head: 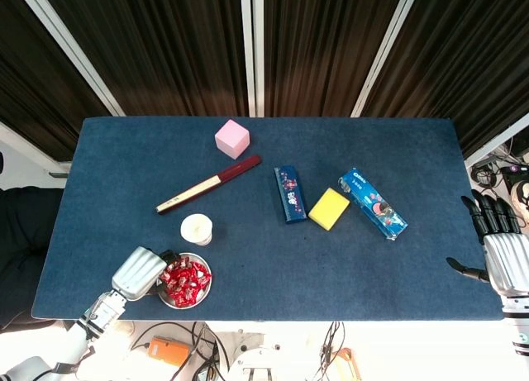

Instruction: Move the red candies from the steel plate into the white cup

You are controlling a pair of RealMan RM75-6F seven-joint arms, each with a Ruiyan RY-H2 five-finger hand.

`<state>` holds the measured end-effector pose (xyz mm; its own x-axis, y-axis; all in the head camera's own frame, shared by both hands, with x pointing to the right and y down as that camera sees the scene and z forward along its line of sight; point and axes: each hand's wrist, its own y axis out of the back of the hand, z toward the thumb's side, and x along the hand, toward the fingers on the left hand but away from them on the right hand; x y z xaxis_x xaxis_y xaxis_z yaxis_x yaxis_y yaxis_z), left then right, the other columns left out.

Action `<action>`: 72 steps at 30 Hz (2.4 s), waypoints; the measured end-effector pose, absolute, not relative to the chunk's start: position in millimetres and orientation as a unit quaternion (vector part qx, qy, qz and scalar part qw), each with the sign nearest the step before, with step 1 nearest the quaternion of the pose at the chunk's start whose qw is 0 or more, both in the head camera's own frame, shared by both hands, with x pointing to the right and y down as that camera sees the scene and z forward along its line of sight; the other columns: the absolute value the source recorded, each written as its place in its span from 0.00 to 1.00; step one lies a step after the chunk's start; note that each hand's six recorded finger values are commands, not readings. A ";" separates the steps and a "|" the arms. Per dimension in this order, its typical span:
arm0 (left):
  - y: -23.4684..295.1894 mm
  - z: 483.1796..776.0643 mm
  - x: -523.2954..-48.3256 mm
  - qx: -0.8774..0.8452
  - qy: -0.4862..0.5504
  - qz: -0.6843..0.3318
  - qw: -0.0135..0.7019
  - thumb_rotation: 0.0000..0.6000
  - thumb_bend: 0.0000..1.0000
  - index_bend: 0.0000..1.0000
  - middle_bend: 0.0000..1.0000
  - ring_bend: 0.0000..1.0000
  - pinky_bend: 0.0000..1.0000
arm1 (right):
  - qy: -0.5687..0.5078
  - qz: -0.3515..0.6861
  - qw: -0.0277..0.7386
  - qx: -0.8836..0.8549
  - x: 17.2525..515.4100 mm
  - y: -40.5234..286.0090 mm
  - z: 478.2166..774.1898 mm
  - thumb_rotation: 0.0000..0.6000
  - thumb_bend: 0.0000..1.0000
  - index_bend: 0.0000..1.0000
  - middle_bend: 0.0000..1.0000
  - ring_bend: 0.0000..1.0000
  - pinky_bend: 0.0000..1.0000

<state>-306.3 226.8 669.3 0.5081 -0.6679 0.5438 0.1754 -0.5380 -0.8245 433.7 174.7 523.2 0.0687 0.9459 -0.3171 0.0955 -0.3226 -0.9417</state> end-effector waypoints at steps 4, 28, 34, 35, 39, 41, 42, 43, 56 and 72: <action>228.7 672.7 -308.6 -0.742 0.159 -0.476 0.445 1.00 0.15 0.39 0.47 0.83 0.77 | -0.425 0.536 0.395 -0.613 435.0 175.4 525.0 1.00 0.16 0.00 0.01 0.00 0.02; 227.8 681.9 -305.8 -0.758 0.175 -0.468 0.419 1.00 0.38 0.56 0.58 0.86 0.77 | -0.430 0.536 0.388 -0.614 439.6 174.1 530.2 1.00 0.16 0.00 0.01 0.00 0.02; 211.5 654.2 -302.8 -0.762 0.228 -0.440 0.417 1.00 0.38 0.56 0.58 0.86 0.77 | -0.432 0.532 0.394 -0.613 439.3 172.2 524.9 1.00 0.16 0.00 0.01 0.00 0.02; 205.1 647.0 -301.0 -0.762 0.243 -0.432 0.418 1.00 0.38 0.56 0.58 0.86 0.77 | -0.433 0.531 0.396 -0.612 439.3 171.5 523.2 1.00 0.16 0.00 0.01 0.00 0.02; 178.3 627.1 -288.5 -0.760 0.282 -0.399 0.428 1.00 0.38 0.56 0.59 0.86 0.77 | -0.437 0.526 0.403 -0.608 439.2 167.8 514.2 1.00 0.16 0.00 0.01 0.00 0.02; 159.8 617.2 -276.8 -0.759 0.301 -0.379 0.436 1.00 0.38 0.56 0.58 0.86 0.77 | -0.440 0.523 0.407 -0.606 438.8 166.2 509.9 1.00 0.16 0.00 0.01 0.00 0.02; 152.0 614.2 -271.3 -0.759 0.307 -0.372 0.438 1.00 0.38 0.56 0.58 0.86 0.77 | -0.441 0.522 0.407 -0.606 438.5 166.1 508.6 1.00 0.16 0.00 0.01 0.00 0.02; 145.4 612.6 -266.3 -0.759 0.309 -0.367 0.439 1.00 0.38 0.56 0.58 0.86 0.77 | -0.441 0.521 0.408 -0.606 438.4 166.4 507.8 1.00 0.16 0.00 0.01 0.00 0.02; 113.7 651.4 -239.8 -0.761 0.279 -0.418 0.410 1.00 0.37 0.55 0.58 0.86 0.77 | -0.446 0.532 0.388 -0.606 449.0 172.0 516.2 1.00 0.16 0.00 0.01 0.00 0.02; 119.3 650.2 -258.8 -0.746 0.299 -0.434 0.407 1.00 0.14 0.36 0.45 0.84 0.77 | -0.444 0.528 0.385 -0.613 442.5 169.7 521.4 1.00 0.16 0.00 0.01 0.00 0.02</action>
<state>-258.8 119.3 650.2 0.4433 -0.7998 0.4046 -0.0934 -0.4902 -0.8666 442.5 169.7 521.4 0.0485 0.9509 -0.3058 0.1388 -0.3096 -0.9407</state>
